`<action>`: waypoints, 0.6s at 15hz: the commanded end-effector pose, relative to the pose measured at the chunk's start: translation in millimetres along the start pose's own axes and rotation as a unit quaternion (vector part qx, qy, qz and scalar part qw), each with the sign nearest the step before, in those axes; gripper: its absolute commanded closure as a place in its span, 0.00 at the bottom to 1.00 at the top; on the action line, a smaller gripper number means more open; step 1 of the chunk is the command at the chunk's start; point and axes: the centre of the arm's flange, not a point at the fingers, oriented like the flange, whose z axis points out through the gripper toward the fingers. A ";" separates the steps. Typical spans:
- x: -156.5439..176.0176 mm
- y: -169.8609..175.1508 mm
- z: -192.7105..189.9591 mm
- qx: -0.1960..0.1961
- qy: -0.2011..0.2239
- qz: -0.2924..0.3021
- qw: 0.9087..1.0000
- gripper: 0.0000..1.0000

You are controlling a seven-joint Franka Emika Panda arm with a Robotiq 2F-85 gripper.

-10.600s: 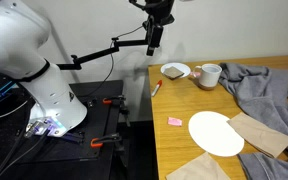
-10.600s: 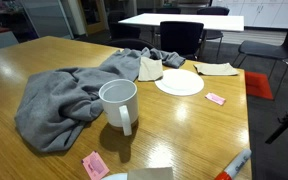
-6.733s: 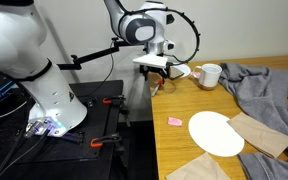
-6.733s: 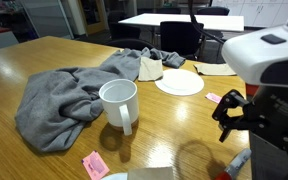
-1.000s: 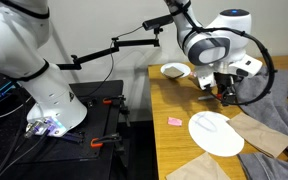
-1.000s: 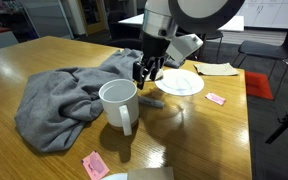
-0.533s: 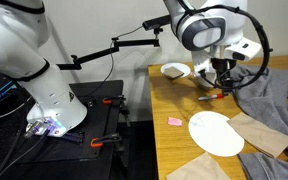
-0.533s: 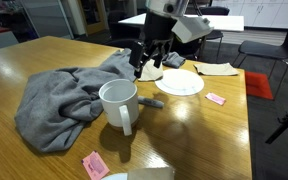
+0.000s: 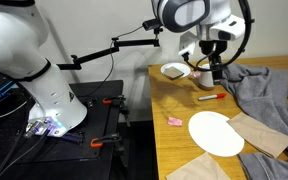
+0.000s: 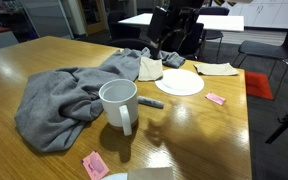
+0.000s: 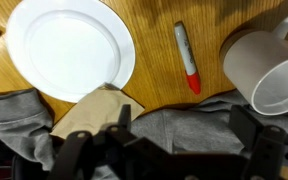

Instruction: Move the marker to the right of the cup

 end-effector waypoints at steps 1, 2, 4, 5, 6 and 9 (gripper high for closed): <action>-25.0 -2.5 -35.6 -0.006 0.009 0.004 1.000 0.00; -26.9 -2.9 -39.6 -0.005 0.010 0.003 1.000 0.00; -14.3 -1.0 -22.7 -0.002 0.009 -0.005 1.000 0.00; -15.9 -1.5 -25.1 0.000 0.010 -0.005 1.000 0.00; -15.9 -1.2 -24.7 -0.001 0.009 -0.005 1.000 0.00; -16.7 -0.4 -21.3 -0.002 0.006 -0.004 1.000 0.00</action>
